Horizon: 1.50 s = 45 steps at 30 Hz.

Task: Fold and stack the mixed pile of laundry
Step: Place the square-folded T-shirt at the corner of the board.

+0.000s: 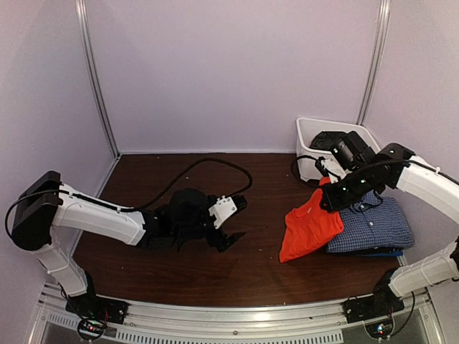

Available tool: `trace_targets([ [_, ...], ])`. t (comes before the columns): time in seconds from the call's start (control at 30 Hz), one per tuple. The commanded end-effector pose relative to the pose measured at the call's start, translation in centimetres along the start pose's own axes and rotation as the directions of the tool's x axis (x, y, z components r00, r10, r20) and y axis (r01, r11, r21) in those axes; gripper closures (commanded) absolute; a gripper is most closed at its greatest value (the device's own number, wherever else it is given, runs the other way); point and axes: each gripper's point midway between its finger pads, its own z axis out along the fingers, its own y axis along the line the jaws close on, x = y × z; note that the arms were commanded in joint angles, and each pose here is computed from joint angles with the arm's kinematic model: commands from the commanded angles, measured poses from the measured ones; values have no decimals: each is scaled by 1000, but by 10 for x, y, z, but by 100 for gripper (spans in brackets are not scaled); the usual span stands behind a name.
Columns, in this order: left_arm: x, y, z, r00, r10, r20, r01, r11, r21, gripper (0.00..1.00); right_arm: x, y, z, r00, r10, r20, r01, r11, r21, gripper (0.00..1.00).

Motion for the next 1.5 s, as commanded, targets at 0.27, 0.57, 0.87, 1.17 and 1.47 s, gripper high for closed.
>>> trace_targets([
  [0.27,-17,4,7,997,-32,70,31,999,18,2,-17,-37,-70,995,-80,55,67,975,212,100],
  [0.57,-21,1,5,996,-40,80,36,998,44,2,-42,-20,-107,989,-48,137,29,990,135,100],
  [0.87,-18,5,1,997,-34,73,31,999,33,2,-34,-33,-113,992,-37,118,14,981,192,100],
  [1.17,-14,3,0,997,-32,70,30,999,42,2,-30,-83,-109,992,-17,126,-32,927,374,100],
  [1.47,-12,7,-5,997,-28,68,26,999,25,2,-39,-125,-93,998,-29,57,-6,845,534,100],
])
